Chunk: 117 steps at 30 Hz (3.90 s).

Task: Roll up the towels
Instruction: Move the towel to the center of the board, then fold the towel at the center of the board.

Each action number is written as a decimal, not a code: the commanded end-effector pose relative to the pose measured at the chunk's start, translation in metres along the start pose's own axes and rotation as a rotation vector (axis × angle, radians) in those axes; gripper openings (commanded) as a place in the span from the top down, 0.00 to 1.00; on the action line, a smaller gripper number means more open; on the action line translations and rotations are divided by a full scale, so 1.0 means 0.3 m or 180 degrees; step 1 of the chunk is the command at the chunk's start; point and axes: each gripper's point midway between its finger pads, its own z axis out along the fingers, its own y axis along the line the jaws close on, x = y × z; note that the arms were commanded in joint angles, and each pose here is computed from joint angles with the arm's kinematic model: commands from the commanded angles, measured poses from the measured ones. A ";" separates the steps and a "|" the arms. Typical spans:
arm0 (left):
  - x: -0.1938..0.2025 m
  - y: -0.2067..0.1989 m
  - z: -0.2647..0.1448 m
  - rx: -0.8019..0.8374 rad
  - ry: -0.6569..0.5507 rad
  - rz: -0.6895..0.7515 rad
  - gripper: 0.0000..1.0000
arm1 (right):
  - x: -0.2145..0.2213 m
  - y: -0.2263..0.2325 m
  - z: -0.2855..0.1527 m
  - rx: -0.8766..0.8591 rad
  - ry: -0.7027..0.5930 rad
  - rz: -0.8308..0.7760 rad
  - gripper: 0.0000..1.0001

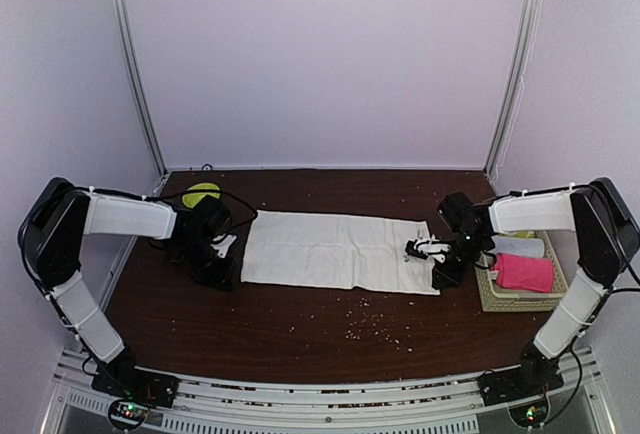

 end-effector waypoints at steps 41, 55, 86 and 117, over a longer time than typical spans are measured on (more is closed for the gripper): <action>0.386 0.023 0.004 -0.0180 0.0642 -0.0525 1.00 | 0.128 0.180 -0.039 -0.0435 0.0435 -0.0414 0.88; 0.004 -0.099 -0.288 0.0249 -0.0215 -0.0044 0.62 | -0.103 0.061 -0.302 -0.0400 -0.0161 -0.0217 0.50; -0.305 0.244 -0.012 -0.0021 -0.0393 -0.0418 0.60 | -0.442 -0.280 0.081 -0.0542 -0.0319 0.0733 0.57; -0.315 0.255 0.059 -0.0023 -0.0395 -0.0377 0.86 | -0.356 -0.243 0.160 -0.0151 0.0113 0.0620 0.74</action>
